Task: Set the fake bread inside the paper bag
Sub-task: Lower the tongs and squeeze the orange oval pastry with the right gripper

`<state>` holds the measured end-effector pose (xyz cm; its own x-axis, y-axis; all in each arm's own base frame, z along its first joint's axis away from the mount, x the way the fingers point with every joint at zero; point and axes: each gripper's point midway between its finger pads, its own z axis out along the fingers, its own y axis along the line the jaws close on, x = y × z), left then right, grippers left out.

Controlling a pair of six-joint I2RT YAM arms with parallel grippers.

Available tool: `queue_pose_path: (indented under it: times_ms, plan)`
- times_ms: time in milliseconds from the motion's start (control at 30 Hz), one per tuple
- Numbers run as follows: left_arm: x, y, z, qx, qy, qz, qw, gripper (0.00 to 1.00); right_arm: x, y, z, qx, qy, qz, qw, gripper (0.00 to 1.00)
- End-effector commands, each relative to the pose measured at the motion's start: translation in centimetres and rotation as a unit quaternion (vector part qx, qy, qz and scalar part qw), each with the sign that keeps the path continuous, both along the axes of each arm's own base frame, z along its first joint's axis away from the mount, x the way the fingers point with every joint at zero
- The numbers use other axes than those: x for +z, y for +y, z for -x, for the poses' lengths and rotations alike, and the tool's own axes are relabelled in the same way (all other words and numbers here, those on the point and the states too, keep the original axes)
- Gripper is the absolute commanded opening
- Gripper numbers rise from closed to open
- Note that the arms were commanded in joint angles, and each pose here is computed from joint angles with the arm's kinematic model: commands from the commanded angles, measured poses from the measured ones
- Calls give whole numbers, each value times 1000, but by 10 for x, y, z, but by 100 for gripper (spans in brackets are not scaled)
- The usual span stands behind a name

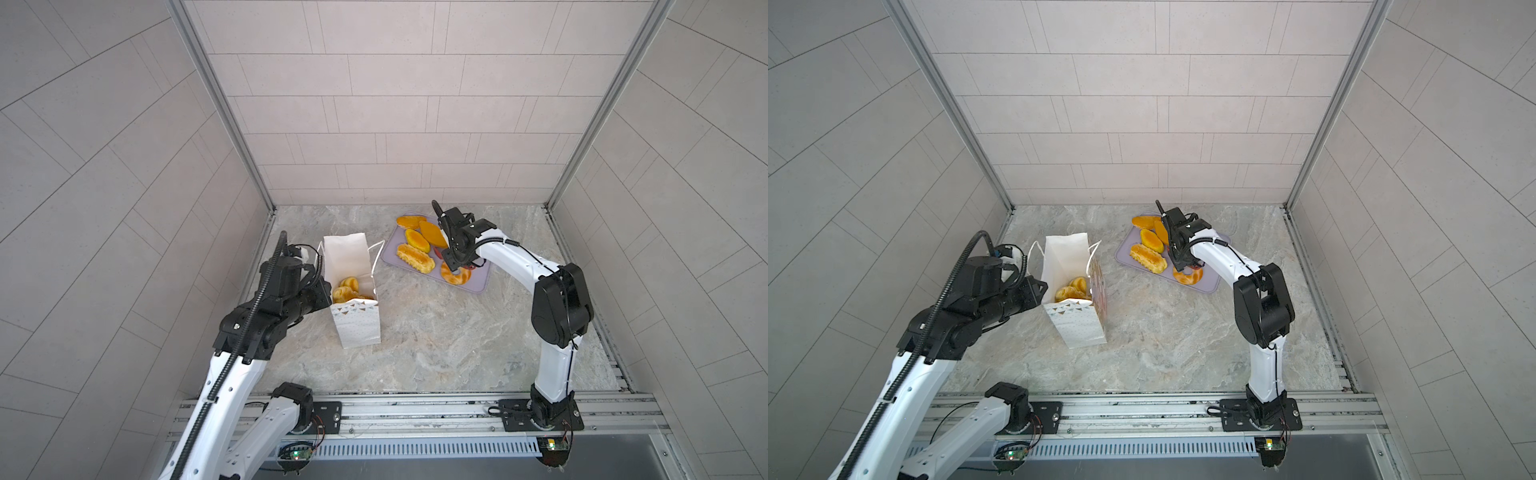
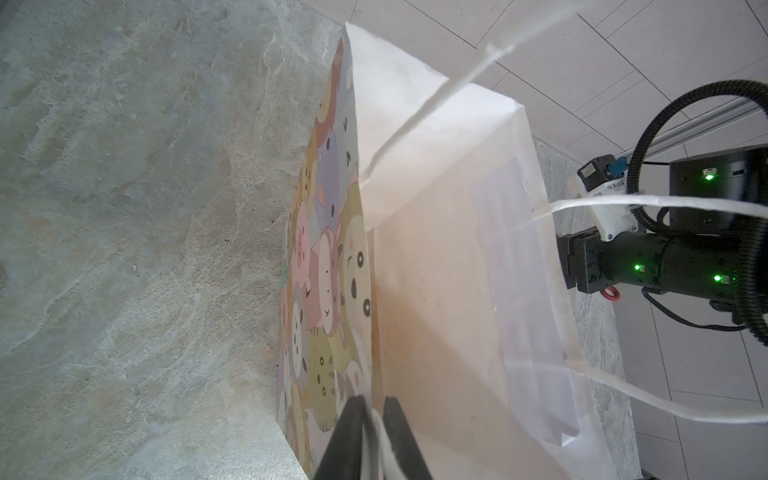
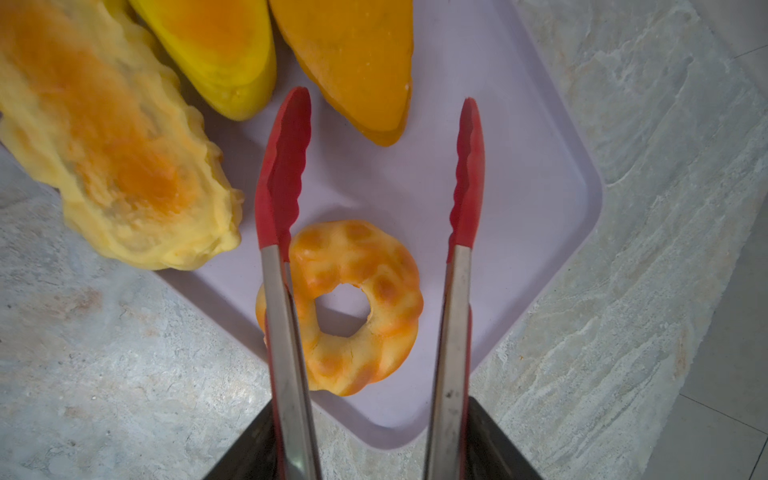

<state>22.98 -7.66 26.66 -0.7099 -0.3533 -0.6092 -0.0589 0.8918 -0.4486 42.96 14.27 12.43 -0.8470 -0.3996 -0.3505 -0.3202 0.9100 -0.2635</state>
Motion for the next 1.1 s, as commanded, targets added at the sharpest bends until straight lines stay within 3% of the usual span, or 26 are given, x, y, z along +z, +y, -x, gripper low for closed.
queue_pose_path:
  times_ms: [0,500,833,1067]
  plan:
    - [4,-1,-2,-6,-8,-4,1000,15,2,2,-10,9,-5,-2,1000,65]
    - [6,-1,-1,-7,-7,-6,1000,15,-14,7,-26,15,5,-23,1000,61]
    - [8,0,-2,-5,-7,-5,1000,15,-7,5,-24,12,-5,-30,999,44]
    - [9,-1,-2,-3,-9,-2,1000,15,8,-3,-13,4,-23,-28,999,38]
